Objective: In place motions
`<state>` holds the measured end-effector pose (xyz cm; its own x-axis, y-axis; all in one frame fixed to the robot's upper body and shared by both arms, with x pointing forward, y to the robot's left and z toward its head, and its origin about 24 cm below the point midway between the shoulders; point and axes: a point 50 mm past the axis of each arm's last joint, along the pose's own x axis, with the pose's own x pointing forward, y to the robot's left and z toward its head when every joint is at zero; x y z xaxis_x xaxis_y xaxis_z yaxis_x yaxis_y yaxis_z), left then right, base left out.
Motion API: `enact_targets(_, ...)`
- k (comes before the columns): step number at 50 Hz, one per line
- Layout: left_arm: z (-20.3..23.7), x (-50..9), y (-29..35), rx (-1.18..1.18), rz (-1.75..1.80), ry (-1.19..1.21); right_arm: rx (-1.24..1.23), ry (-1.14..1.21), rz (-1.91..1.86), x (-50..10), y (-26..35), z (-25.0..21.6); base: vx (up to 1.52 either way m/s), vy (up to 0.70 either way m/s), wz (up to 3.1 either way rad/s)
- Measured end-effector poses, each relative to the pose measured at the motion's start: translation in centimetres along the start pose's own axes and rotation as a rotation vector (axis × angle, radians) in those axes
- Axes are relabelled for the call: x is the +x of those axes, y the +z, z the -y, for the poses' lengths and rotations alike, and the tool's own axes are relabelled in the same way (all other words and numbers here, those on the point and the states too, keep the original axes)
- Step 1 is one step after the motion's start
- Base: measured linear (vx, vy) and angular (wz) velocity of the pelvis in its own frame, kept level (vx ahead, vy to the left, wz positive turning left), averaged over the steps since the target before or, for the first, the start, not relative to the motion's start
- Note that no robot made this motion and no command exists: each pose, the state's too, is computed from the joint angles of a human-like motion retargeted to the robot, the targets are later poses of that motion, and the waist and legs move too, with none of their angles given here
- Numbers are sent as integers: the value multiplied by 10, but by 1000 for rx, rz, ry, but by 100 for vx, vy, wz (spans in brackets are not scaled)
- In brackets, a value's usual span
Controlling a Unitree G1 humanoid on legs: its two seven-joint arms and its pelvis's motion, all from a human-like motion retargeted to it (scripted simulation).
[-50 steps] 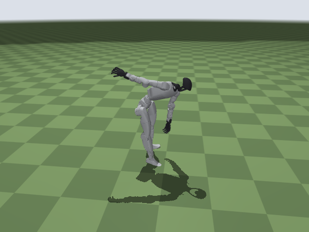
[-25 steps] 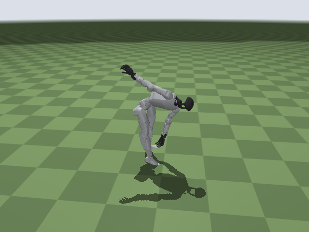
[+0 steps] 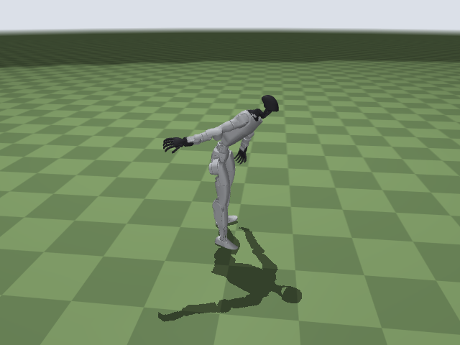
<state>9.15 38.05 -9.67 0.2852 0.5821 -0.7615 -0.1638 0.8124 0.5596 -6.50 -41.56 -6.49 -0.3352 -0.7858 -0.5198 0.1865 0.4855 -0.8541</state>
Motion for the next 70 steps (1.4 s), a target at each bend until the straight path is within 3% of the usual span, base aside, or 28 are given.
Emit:
enact_targets(5, -5, -27, -118, -143, -337, -14, 81, 3, 68, 1, 24, 16, 11, 34, 80)
enact_targets(10, -13, -61, -187, -329, -489, 39, 159, -17, 119, 2, 39, 32, -1, 35, 132)
enact_targets(17, -37, -94, -232, -329, -603, 144, 227, 15, 232, -3, 68, 33, -4, 26, 170)
enact_targets(28, -15, -138, -280, -286, -757, 96, 364, 1, 524, -39, 167, 72, -5, 4, 112)
enact_targets(36, -3, -119, -261, -145, -718, 6, 705, -23, 639, -55, 194, 148, -6, -31, 73)
enact_targets(40, 3, -95, -232, -242, -646, 50, 870, 78, 738, -70, 211, 166, 6, -38, 14)
enact_targets(48, 9, -69, -191, -442, -500, 309, 734, 86, 981, -117, 259, 185, 8, -16, -9)
enact_targets(53, 13, -59, -175, -408, -450, 310, 737, 137, 1020, -127, 269, 178, -1, -4, 2)
enact_targets(58, 5, -51, -157, -472, -399, 438, 747, 139, 915, -99, 245, 164, -2, -8, 6)
enact_targets(62, -13, -45, -143, -458, -347, 547, 705, 166, 770, -64, 209, 126, -4, -9, -7)
enact_targets(70, -38, -34, -119, -326, -242, 485, 371, 220, 460, -15, 108, 31, -1, -4, -42)
